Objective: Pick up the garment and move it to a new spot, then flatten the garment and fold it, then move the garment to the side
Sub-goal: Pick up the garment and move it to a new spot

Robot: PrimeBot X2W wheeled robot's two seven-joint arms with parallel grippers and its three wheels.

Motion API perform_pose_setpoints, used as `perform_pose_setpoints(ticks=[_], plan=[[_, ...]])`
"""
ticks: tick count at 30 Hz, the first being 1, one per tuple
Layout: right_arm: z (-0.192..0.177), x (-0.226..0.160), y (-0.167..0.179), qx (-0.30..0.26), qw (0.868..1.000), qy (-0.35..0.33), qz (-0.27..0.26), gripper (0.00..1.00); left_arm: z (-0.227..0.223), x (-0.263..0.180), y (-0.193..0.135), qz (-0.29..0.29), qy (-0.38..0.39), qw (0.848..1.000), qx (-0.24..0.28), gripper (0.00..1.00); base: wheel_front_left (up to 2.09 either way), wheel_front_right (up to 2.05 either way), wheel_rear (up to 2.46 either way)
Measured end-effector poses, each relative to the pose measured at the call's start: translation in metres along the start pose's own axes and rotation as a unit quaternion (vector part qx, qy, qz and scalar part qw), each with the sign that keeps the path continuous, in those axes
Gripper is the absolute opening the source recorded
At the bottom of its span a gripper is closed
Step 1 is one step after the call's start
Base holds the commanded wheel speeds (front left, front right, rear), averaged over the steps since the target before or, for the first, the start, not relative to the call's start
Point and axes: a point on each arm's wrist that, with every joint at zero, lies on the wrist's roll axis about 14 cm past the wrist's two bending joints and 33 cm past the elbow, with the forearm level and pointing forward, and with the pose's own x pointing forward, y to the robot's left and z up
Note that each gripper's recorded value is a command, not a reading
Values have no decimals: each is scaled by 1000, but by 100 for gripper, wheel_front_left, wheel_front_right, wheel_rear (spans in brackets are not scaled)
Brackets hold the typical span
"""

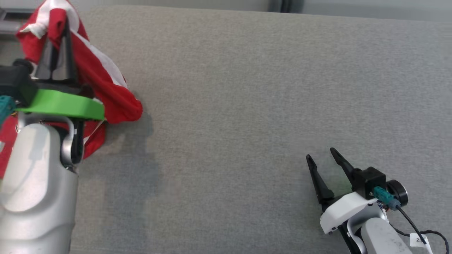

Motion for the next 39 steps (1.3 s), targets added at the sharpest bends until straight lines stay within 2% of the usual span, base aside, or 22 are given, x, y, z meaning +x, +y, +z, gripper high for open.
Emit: perform_pose_setpoints(ticks=[4, 8, 11, 16, 19, 20, 21, 22, 23, 25, 30, 35, 39], plan=[[9, -21, -18, 10, 999, -12, -35, 100, 16, 17, -71, -78, -35, 995, -49, 0, 0, 0, 0], [15, -45, -41, 11, 997, -21, -78, 100, 37, 29, -151, -162, -67, 979, -106, 0, 0, 0, 0], [20, -60, -55, 10, 994, -28, -104, 100, 47, 32, -198, -205, -76, 965, -144, 0, 0, 0, 0], [26, -85, -75, 12, 989, -38, -144, 100, 44, 34, -245, -243, -65, 950, -185, 0, 0, 0, 0], [28, -98, -84, 11, 985, -42, -164, 100, 14, 25, -265, -255, -18, 947, -196, 0, 0, 0, 0], [28, -102, -87, 12, 984, -42, -171, 100, -1, 19, -268, -252, 4, 947, -198, 0, 0, 0, 0], [28, -105, -89, 11, 983, -43, -176, 100, -16, 14, -269, -245, 25, 949, -199, 35, 0, 0, 0], [28, -108, -91, 11, 983, -43, -180, 100, -27, 10, -269, -238, 41, 950, -198, 97, 0, 0, 0], [28, -111, -93, 12, 982, -43, -185, 100, -45, 2, -267, -227, 67, 952, -192, 100, 0, 0, 0], [27, -113, -94, 12, 981, -42, -187, 100, -73, -13, -255, -200, 106, 957, -182, 100, 0, 0, 0], [27, -109, -90, 10, 983, -42, -180, 100, -131, -60, -207, -123, 194, 961, -152, 100, 0, 0, 0], [29, -106, -80, 9, 985, -45, -165, 100, -146, -97, -158, -59, 223, 965, -125, 100, 0, 0, 0], [29, -107, -72, 9, 987, -47, -155, 100, -139, -120, -136, -40, 218, 970, -100, 100, 0, 0, 0]])
